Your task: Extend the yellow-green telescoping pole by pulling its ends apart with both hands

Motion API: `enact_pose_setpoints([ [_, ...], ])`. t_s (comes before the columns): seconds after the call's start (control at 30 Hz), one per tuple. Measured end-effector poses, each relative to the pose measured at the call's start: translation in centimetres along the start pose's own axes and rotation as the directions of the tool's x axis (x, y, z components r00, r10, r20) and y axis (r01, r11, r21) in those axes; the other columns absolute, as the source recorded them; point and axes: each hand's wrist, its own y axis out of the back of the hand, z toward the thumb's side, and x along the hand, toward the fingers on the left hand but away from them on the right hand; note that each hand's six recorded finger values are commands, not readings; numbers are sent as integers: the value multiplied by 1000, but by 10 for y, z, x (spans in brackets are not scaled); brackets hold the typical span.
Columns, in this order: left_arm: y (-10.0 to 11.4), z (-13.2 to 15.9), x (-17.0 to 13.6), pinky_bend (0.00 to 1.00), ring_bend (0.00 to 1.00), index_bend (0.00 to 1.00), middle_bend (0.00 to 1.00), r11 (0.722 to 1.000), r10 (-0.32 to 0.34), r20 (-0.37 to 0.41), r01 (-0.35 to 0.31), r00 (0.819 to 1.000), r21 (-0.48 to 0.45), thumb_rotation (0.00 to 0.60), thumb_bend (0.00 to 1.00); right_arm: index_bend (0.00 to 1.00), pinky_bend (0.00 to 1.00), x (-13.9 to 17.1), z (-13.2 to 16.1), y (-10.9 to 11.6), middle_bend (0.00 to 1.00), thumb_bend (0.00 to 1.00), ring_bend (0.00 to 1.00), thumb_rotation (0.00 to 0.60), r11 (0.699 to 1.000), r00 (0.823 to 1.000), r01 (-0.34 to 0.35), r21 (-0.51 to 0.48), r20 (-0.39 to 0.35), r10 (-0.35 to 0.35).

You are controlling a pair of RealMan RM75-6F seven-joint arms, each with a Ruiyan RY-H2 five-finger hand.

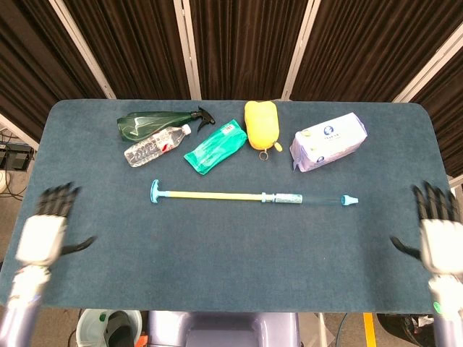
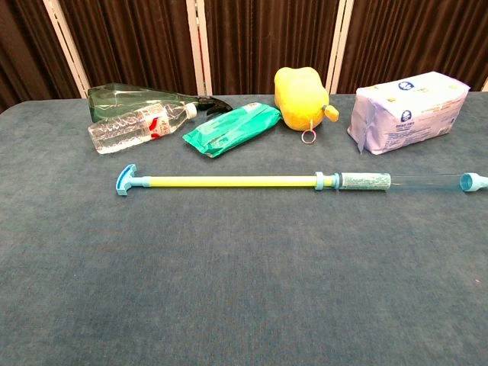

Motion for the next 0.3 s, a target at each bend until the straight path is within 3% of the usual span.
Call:
enact_pose_setpoints([
  [0.07,-2,-26,-30,12,0,0,0,997,-82,-111,81,990,-6,545,16,0,0,15,-3,1,0,26,0,600,1000,1000,-4,3,1,4],
  [0.13,-3,-40,-50,12,0,0,0,990,-137,-173,139,975,-2,544,16,0,0,25,1,1,0,27,0,600,1000,1000,-8,-4,-26,8],
  [0.3,2,-34,-54,12,0,0,0,991,-128,-146,130,981,4,544,16,0,0,40,7,-7,0,25,0,600,998,997,-58,-28,-59,56],
])
